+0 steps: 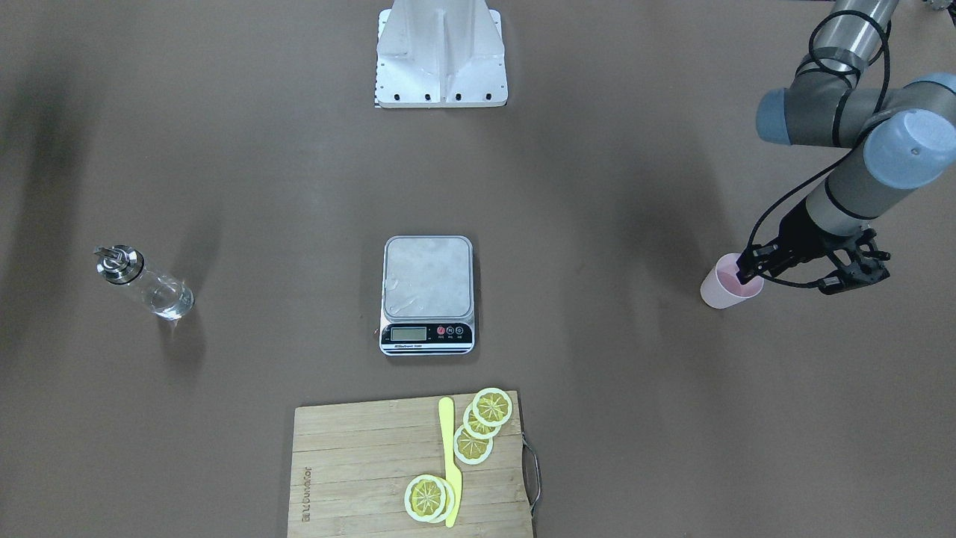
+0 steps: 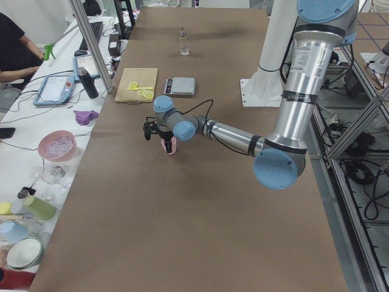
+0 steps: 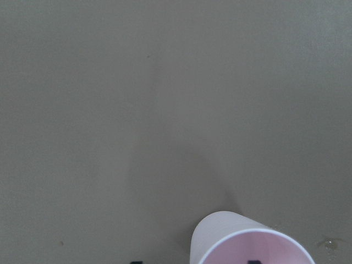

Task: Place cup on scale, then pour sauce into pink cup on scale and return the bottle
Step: 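Reach the left gripper down to the pink cup and grasp it, then carry the pink cup with the left gripper onto the scale and release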

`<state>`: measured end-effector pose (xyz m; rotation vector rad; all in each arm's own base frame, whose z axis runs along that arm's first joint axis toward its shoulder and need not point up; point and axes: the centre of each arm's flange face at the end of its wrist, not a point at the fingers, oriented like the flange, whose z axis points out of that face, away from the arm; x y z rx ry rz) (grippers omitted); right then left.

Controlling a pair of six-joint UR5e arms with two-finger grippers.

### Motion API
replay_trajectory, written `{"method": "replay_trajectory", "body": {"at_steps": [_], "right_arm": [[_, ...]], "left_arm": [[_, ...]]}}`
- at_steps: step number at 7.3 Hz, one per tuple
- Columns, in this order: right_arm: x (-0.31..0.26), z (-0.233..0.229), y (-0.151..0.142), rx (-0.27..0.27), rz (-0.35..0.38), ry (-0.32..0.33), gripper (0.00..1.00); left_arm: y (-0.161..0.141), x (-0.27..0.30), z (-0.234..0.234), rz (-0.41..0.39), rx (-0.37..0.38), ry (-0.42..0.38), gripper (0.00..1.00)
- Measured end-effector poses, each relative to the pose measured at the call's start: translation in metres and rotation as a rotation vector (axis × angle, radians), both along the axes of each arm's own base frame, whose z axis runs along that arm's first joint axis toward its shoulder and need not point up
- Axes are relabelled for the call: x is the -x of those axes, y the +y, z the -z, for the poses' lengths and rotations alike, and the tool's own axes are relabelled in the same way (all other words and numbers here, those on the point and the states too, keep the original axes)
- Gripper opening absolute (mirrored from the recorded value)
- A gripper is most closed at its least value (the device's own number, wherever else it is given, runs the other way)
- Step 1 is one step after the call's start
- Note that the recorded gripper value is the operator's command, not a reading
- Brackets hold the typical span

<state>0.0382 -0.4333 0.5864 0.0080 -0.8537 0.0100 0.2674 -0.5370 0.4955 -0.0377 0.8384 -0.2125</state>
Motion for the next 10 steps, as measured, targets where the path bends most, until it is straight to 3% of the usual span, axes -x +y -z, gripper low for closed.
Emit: {"method": "replay_trajectory", "body": {"at_steps": [1,2,5,7,10], "right_arm": [[0.000,0.000,0.000,0.000,0.000,-0.001,1.00],[0.000,0.000,0.000,0.000,0.000,-0.001,1.00],[0.000,0.000,0.001,0.001,0.000,-0.002,1.00],[0.000,0.000,0.001,0.002,0.000,-0.003,1.00],[0.001,0.001,0.000,0.001,0.002,-0.002,1.00]], "left_arm": [[0.002,-0.003,0.000,-0.006,0.001,0.000,0.08],[0.003,-0.005,-0.001,-0.010,0.001,-0.001,0.00],[0.006,-0.003,0.006,-0.020,0.003,0.017,0.00],[0.002,0.028,0.027,-0.011,0.025,0.082,0.00],[-0.032,0.032,0.132,0.016,0.109,0.115,0.00]]}}
